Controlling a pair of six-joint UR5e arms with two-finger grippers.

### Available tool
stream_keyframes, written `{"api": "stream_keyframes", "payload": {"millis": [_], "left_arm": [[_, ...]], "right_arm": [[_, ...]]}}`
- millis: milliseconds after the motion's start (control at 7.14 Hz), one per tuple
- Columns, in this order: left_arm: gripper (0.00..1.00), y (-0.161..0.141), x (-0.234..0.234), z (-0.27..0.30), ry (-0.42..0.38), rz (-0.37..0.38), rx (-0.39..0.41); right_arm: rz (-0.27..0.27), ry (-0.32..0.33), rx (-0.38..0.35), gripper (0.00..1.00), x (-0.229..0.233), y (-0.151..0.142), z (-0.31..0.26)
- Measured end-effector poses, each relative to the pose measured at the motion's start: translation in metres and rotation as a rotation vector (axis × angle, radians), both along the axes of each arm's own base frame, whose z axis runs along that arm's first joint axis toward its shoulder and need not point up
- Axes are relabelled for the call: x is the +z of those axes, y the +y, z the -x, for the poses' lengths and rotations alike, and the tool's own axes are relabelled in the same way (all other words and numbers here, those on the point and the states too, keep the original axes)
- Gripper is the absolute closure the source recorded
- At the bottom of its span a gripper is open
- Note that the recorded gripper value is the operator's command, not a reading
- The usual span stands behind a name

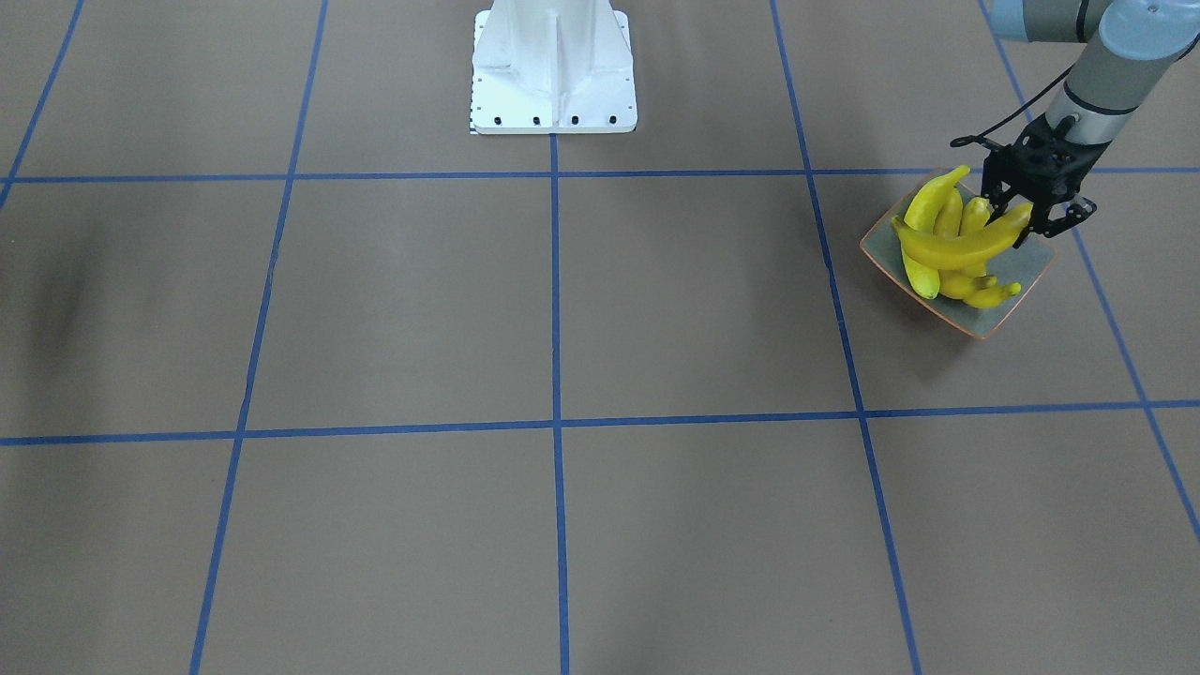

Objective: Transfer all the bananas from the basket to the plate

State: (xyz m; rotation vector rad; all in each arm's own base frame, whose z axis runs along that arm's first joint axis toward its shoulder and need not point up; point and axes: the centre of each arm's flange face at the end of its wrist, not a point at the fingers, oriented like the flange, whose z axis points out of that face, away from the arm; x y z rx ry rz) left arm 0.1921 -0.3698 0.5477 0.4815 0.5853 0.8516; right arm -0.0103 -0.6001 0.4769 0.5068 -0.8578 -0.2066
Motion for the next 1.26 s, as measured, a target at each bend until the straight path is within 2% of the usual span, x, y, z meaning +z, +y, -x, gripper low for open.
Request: {"api": "stream_keyframes", "payload": {"millis": [420,560,840,980,1260], "left_arm": [[0.0,-0.003,-0.004,0.004,0.009,-0.001,-0.014],[0.0,-0.011,-0.012,0.019,0.045,0.03,-0.057],[0.0,-0.041,-0.033,0.075,0.18,0.263,-0.205],[0.0,-0.057,-0.039,0.109,0.21,0.37,-0.291],[0.0,-0.069,-0.027,0.175,0.202,0.509,-0.451]], "right_arm": [[0.001,0.0,0.001,0.0,-0.001,-0.001,0.0],[0.007,0.001,0.002,0.0,0.001,-0.001,0.0],[0.053,0.006,0.01,0.0,0.007,0.0,-0.006],[0.096,0.011,0.023,0.0,0.014,0.001,-0.014],[0.198,0.03,0.048,0.0,0.042,0.013,-0.033]]}}
